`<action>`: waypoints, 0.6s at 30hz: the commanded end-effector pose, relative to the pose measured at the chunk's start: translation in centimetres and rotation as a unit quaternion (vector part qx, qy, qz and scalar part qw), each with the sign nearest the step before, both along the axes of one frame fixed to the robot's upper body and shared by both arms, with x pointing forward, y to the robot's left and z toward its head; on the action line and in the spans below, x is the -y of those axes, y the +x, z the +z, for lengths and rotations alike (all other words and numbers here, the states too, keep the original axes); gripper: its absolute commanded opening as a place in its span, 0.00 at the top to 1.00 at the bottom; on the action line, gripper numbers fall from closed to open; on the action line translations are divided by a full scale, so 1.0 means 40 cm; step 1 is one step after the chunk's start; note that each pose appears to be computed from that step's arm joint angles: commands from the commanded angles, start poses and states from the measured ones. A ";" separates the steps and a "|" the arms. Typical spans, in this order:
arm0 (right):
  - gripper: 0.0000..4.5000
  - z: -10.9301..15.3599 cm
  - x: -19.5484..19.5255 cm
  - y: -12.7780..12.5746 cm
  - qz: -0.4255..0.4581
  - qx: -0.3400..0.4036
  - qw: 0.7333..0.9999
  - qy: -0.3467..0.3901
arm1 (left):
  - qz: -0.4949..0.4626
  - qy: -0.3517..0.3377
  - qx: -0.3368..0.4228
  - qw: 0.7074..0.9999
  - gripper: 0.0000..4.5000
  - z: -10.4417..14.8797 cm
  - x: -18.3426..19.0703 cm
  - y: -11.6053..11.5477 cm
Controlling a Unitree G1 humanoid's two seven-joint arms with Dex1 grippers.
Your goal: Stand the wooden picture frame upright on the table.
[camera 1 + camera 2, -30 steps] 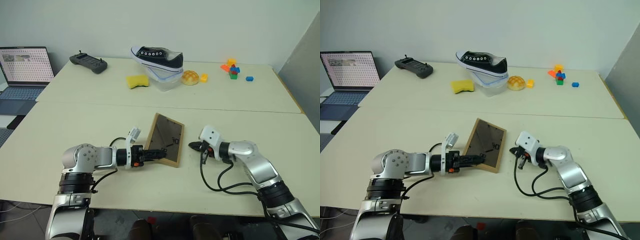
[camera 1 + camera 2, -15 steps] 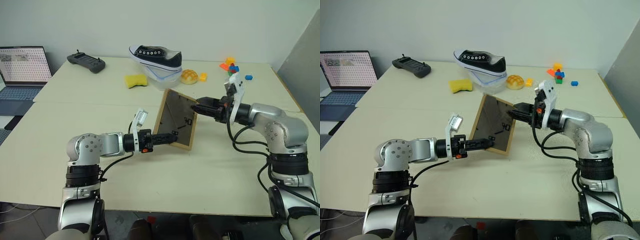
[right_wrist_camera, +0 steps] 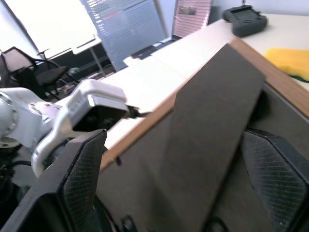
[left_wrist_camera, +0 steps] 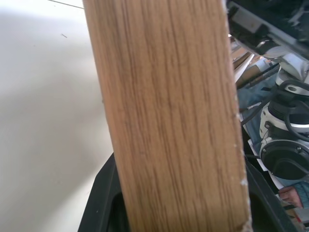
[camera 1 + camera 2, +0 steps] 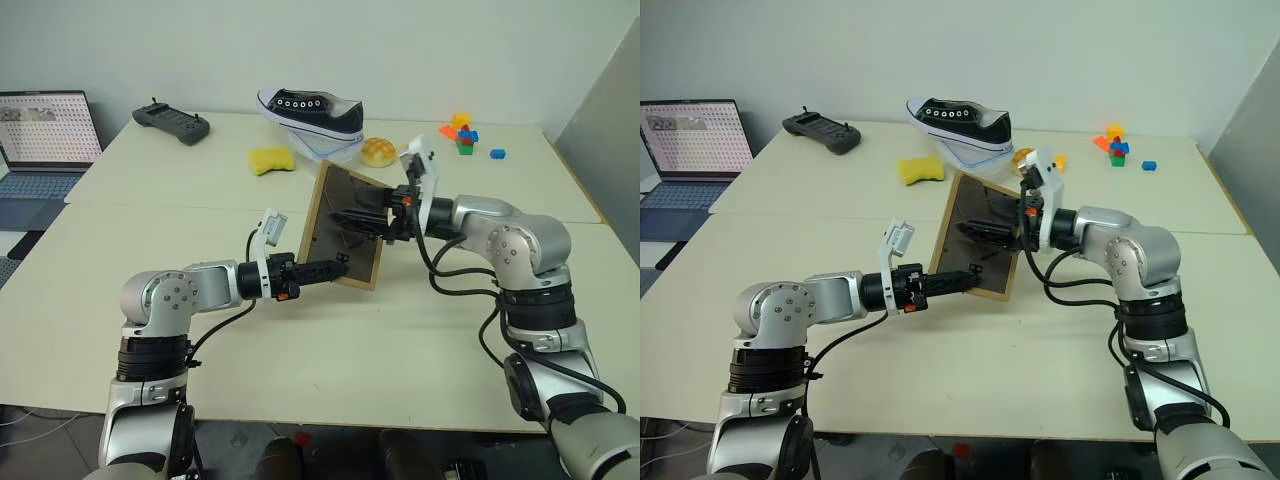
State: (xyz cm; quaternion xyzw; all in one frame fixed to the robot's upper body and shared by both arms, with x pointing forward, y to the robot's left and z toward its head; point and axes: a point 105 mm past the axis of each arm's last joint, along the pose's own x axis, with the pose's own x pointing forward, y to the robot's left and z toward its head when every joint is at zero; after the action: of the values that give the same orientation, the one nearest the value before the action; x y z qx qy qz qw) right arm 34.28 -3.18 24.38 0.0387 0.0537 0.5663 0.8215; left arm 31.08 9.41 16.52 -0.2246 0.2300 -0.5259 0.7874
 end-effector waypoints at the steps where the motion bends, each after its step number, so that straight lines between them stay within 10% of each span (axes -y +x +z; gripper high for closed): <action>1: 0.00 0.057 -0.027 -0.085 0.082 0.022 0.996 0.031 | -0.012 -0.015 0.043 0.999 0.70 0.042 0.010 -0.011; 12: 0.00 -0.006 0.118 -0.094 0.021 0.028 0.999 -0.029 | -0.004 -0.025 0.011 1.000 0.70 0.024 0.005 -0.013; 16: 0.00 -0.013 0.194 -0.044 -0.076 0.181 0.974 -0.115 | 0.000 -0.064 -0.032 0.997 0.70 0.037 -0.004 -0.005; 18: 0.00 -0.012 0.247 -0.018 -0.132 0.343 0.908 -0.200 | -0.012 -0.096 -0.082 0.992 0.70 0.049 -0.013 -0.005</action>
State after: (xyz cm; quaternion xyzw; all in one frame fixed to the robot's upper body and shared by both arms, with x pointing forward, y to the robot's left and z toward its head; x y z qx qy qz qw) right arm 33.22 -11.81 22.30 -0.1716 -0.0187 0.4694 0.8659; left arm 31.08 9.61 16.18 -0.3075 0.2598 -0.5119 0.7589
